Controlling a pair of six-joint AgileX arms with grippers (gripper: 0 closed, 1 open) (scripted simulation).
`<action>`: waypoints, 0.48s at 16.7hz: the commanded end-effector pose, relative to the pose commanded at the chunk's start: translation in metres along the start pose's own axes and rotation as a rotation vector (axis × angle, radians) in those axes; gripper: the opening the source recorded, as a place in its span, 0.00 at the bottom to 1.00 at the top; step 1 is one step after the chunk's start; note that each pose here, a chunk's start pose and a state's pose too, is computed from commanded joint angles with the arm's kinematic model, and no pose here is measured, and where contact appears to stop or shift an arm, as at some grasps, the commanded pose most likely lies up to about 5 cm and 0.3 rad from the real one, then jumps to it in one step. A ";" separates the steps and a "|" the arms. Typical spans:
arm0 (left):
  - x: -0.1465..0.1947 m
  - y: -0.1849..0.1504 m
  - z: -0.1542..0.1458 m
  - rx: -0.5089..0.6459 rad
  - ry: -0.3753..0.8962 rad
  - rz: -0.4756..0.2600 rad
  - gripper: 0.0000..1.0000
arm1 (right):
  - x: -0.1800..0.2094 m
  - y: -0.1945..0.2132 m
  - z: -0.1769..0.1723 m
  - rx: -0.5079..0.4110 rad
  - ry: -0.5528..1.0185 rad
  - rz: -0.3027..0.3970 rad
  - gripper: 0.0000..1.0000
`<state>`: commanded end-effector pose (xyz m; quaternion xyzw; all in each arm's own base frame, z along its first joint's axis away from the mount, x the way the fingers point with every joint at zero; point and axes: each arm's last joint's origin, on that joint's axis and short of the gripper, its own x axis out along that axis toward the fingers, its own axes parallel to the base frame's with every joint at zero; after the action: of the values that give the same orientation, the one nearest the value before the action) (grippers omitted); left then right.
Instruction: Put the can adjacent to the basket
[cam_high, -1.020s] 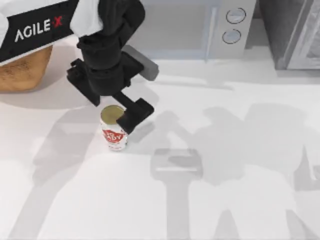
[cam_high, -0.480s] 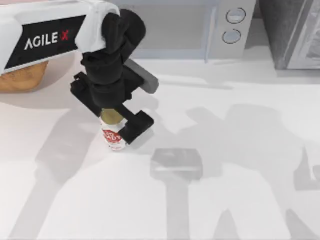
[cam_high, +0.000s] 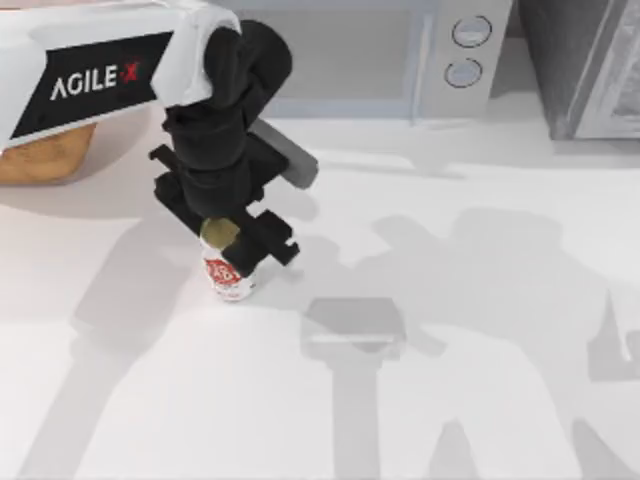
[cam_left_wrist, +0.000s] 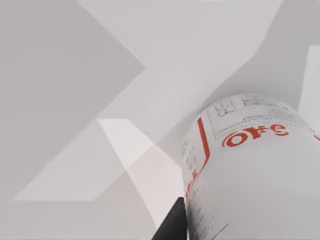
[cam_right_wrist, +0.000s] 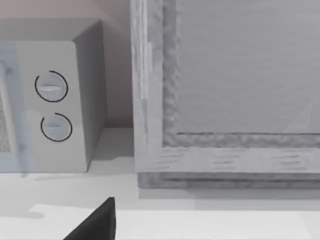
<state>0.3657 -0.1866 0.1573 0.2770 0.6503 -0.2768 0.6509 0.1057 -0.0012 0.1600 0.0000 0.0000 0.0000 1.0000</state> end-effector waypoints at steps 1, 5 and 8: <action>0.000 0.000 0.000 0.000 0.000 0.000 0.25 | 0.000 0.000 0.000 0.000 0.000 0.000 1.00; 0.000 0.000 0.000 0.000 0.000 0.000 0.00 | 0.000 0.000 0.000 0.000 0.000 0.000 1.00; 0.000 0.000 0.000 0.000 0.000 0.000 0.00 | 0.000 0.000 0.000 0.000 0.000 0.000 1.00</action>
<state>0.3657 -0.1866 0.1573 0.2770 0.6503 -0.2768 0.6509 0.1057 -0.0012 0.1600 0.0000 0.0000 0.0000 1.0000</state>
